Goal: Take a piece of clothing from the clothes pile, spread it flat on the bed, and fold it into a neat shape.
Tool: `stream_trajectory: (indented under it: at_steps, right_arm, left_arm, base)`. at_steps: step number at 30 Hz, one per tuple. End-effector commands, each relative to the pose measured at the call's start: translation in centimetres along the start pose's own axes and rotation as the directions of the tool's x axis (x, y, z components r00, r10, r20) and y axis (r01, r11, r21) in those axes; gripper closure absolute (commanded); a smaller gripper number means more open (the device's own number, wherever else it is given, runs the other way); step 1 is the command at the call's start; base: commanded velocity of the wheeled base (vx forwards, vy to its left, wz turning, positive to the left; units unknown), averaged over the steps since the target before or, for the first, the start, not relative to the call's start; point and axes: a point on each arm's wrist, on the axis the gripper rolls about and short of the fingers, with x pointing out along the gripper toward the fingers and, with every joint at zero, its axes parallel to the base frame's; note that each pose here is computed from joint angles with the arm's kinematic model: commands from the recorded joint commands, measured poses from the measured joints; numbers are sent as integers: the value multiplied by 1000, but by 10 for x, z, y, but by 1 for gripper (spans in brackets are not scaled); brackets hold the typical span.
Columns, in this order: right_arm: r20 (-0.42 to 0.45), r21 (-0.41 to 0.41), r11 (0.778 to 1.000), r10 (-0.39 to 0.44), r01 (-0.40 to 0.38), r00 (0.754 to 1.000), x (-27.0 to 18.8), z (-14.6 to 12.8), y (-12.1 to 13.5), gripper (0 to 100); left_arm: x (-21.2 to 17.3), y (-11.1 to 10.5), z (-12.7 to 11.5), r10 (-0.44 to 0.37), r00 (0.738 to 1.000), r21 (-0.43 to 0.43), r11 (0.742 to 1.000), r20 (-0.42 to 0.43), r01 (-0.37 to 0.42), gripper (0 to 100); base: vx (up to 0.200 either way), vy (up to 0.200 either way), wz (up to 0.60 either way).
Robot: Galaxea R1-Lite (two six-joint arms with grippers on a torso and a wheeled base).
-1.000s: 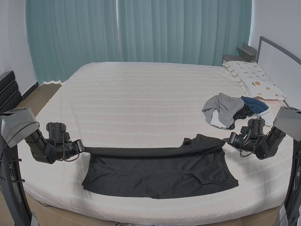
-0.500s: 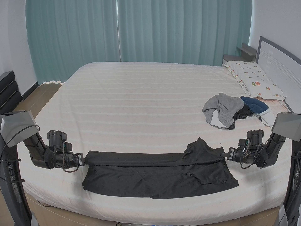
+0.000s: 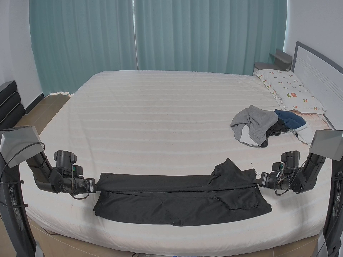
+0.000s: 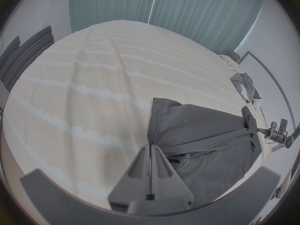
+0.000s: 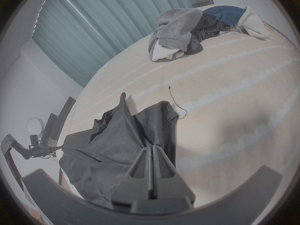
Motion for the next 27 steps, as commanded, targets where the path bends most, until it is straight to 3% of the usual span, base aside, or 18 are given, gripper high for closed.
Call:
stream_trajectory:
  at_steps: [1, 26, 27]
  right_arm:
    - [-9, 1, 1000, 0, 0, 1000, 2, -2, 0, 100]
    - [-22, -18, 1000, 9, -10, 1000, 8, -6, 8, 100]
    - [-23, -19, 1000, 10, -11, 1000, 8, -6, 9, 0]
  left_arm:
    - [0, 0, -1, 1, 1000, -2, 1000, -5, -1, 100]
    - [6, -9, -4, -14, 1000, 10, 1000, -18, 14, 100]
    - [6, -9, -4, -14, 1000, 10, 1000, -18, 14, 0]
  base:
    - [0, 0, 0]
    - [0, 0, 0]
    - [0, 0, 0]
